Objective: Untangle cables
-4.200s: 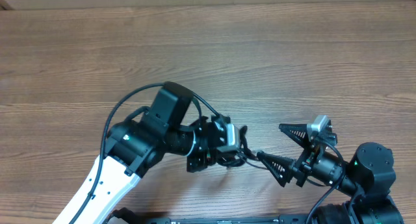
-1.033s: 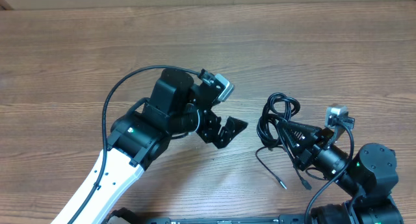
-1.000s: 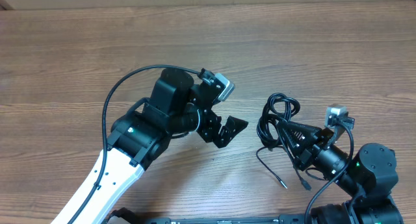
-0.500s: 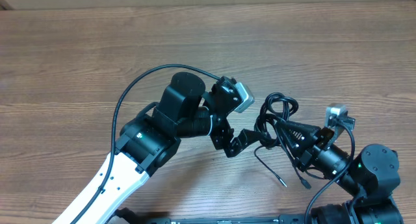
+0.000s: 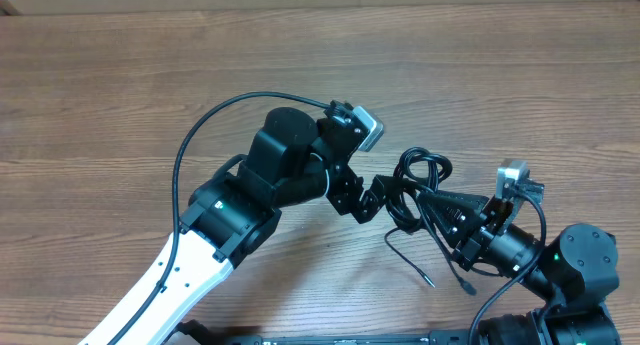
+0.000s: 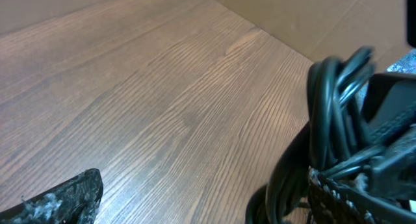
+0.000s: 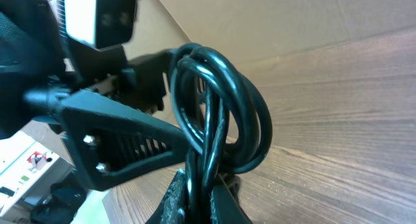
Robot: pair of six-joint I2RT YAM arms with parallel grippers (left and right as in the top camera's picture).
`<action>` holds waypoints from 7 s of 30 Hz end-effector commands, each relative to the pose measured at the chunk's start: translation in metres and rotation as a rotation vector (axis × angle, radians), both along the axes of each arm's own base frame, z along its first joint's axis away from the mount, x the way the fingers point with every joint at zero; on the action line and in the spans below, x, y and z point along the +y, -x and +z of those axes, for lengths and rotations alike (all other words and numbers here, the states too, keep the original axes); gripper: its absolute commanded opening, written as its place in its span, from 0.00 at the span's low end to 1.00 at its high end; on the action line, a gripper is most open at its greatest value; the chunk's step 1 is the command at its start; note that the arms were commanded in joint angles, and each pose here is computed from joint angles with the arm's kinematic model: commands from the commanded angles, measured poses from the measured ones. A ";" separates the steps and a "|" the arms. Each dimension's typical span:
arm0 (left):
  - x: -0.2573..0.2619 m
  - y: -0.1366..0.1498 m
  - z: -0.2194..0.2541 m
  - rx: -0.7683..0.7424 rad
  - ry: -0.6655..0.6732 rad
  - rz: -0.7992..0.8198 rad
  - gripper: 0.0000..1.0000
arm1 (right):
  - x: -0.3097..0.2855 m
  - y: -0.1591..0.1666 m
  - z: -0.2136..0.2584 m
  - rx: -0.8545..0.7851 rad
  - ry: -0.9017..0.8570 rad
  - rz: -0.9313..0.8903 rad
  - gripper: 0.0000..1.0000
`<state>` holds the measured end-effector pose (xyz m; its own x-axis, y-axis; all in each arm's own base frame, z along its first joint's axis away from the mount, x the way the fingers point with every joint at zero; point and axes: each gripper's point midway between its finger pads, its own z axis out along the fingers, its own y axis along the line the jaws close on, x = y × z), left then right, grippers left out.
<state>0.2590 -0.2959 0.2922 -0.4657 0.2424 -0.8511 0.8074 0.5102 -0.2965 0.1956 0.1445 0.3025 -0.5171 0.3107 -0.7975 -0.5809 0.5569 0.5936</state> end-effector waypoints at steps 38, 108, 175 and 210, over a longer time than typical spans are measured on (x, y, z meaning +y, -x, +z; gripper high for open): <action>0.080 -0.062 -0.057 -0.012 -0.371 0.579 0.62 | 0.018 0.028 0.029 -0.153 -0.017 0.193 0.04; -0.007 0.094 0.015 0.228 0.165 -0.521 1.00 | 0.022 0.034 0.022 -0.269 0.081 0.246 0.04; -0.015 0.031 -0.028 0.502 0.091 -0.060 0.04 | -0.018 -0.018 0.032 -0.044 -0.110 -0.155 0.13; -0.018 0.038 0.035 -1.053 -0.552 -0.386 0.04 | -0.027 -0.022 -0.007 0.041 0.021 -0.213 0.66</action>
<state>0.2306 -0.3127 0.2849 0.4726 0.7166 -0.5129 0.7254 0.0143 0.6882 0.2187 0.1195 0.2857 -0.4954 0.3885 -0.7769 -0.4179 0.6775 0.6053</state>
